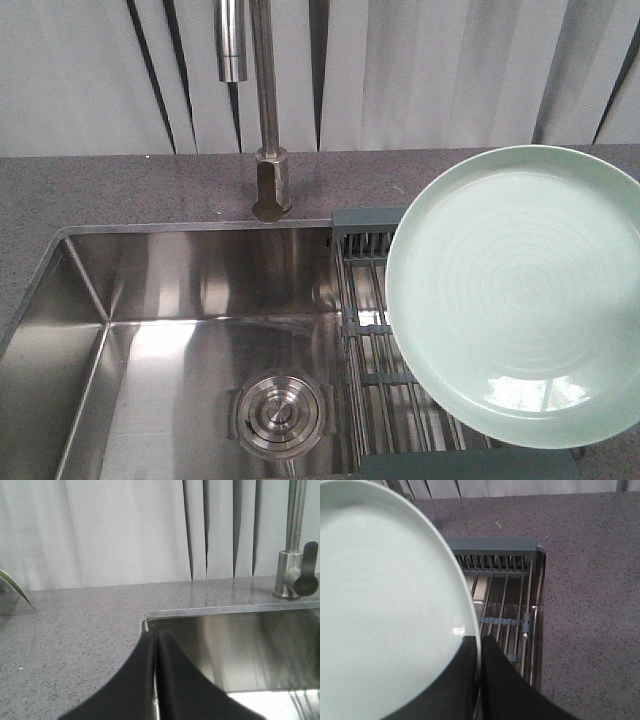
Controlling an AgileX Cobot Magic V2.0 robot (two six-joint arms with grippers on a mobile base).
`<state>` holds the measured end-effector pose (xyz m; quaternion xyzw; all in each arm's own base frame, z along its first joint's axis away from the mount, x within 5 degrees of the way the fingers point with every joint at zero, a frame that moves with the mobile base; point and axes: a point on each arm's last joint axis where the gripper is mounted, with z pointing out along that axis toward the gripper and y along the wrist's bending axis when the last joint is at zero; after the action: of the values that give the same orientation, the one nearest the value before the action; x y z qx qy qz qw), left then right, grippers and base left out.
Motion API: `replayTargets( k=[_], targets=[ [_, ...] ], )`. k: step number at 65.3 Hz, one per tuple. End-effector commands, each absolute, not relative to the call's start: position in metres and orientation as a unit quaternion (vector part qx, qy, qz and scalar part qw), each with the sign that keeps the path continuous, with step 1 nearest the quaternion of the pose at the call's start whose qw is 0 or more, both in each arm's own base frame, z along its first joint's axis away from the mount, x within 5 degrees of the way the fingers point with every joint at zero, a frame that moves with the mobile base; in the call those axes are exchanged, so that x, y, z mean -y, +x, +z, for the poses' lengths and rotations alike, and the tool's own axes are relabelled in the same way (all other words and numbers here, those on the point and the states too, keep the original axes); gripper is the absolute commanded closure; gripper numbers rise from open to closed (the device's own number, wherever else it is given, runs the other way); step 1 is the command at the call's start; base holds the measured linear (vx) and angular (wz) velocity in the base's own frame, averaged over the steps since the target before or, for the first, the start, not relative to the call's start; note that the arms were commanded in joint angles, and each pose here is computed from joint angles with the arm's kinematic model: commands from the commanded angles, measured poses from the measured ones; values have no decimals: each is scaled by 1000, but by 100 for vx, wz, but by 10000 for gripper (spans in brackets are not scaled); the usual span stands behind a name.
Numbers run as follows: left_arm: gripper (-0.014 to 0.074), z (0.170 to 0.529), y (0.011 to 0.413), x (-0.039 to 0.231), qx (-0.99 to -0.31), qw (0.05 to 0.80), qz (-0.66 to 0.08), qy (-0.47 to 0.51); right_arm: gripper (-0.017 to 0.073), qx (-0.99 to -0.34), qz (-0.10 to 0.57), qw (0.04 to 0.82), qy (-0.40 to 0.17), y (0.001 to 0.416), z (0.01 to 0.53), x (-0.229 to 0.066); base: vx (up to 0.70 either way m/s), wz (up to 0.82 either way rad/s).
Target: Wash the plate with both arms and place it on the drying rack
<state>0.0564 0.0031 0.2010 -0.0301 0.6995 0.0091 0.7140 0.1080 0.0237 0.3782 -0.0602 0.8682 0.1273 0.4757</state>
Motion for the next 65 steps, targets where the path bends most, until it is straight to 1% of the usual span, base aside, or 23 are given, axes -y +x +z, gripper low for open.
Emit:
replayTargets(
  k=[1,65],
  targets=[
    [600,201,56,-3,-675,737,4,-31,563,-847,129,514,-49,110,391,-23,0,0],
    [600,201,56,-3,-675,737,4,-31,563,-847,129,513,-49,110,391,-23,0,0]
  ],
)
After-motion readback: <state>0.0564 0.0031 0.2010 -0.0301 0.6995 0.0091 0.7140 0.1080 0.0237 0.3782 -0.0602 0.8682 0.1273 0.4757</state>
